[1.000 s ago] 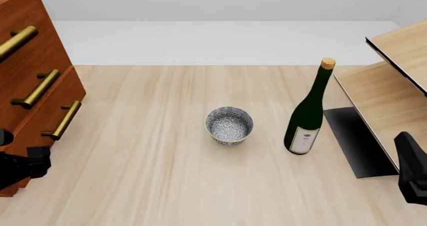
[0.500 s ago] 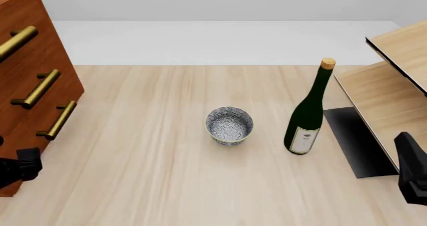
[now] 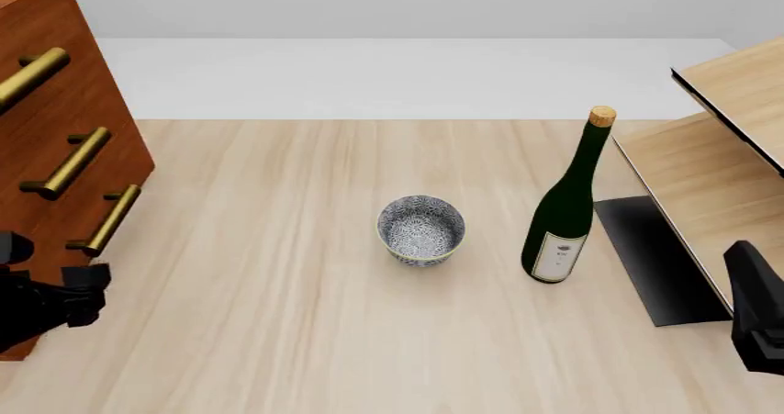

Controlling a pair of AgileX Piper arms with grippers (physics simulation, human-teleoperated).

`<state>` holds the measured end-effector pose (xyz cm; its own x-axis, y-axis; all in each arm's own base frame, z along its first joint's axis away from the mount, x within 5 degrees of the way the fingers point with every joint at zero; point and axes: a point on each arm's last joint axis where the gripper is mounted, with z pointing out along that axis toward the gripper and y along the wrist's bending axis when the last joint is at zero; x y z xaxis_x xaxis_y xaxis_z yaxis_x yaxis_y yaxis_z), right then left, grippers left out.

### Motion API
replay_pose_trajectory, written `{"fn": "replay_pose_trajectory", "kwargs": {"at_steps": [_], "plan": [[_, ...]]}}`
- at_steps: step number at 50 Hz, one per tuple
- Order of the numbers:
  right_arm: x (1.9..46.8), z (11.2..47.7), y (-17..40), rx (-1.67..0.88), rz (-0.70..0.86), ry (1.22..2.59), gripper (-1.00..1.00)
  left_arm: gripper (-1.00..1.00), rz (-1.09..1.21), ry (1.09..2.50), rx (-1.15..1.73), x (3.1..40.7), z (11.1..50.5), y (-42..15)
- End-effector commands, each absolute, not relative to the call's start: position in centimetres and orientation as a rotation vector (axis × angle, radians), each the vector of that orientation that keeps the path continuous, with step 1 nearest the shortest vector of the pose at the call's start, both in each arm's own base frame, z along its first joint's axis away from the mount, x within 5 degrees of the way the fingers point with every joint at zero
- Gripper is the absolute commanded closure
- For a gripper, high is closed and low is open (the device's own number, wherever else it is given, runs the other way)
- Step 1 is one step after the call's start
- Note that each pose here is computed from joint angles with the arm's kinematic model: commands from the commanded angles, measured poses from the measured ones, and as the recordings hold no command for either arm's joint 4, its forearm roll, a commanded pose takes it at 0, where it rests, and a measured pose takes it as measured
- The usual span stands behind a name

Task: Close the bottom drawer of the cabinet and open the top drawer.

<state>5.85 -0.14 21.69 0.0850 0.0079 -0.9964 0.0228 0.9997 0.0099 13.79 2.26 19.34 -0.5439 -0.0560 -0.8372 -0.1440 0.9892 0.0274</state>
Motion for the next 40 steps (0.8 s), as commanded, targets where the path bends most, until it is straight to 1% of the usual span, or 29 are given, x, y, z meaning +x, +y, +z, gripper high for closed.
{"fn": "replay_pose_trajectory", "kwargs": {"at_steps": [1,6,13,16,24,25,26,30,33,37,40], "plan": [[5.9,21.7,-0.1,0.029,-0.009,1.485,-1.0,-1.0,-0.017,2.184,-0.078,14.3,20.0,0.3],[5.9,21.7,-0.2,0.031,-0.009,1.484,-1.0,-1.0,-0.061,2.173,-0.002,14.6,21.1,-0.8],[5.9,21.7,-0.2,0.032,-0.009,1.484,-1.0,-1.0,-0.028,2.07,0.157,14.0,23.5,-1.4],[5.9,21.7,-0.2,0.033,-0.01,1.484,-1.0,-1.0,-0.009,2.019,0.243,13.6,24.5,-1.7],[5.8,21.7,-0.2,0.034,-0.011,1.484,-1.0,-1.0,0.099,1.826,0.443,11.6,27.4,-1.9],[5.8,21.7,-0.2,0.033,-0.011,1.484,-1.0,-1.0,0.108,1.819,0.447,11.5,27.5,-1.9],[5.8,21.7,-0.2,0.034,-0.011,1.484,-1.0,-1.0,0.145,1.781,0.502,11.3,27.9,-2.0],[5.9,21.7,-0.2,0.033,-0.011,1.484,-1.0,-1.0,0.208,1.711,0.541,10.6,29.3,-1.7],[5.9,21.7,-0.2,0.033,-0.011,1.484,-1.0,-1.0,0.219,1.681,0.6,10.9,29.9,-2.1],[5.9,21.7,-0.2,0.033,-0.012,1.484,-1.0,-1.0,0.292,1.585,0.709,10.5,30.2,-2.4],[5.9,21.7,-0.2,0.033,-0.012,1.484,-1.0,-1.0,0.282,1.572,0.746,10.9,30.7,-2.8]]}}
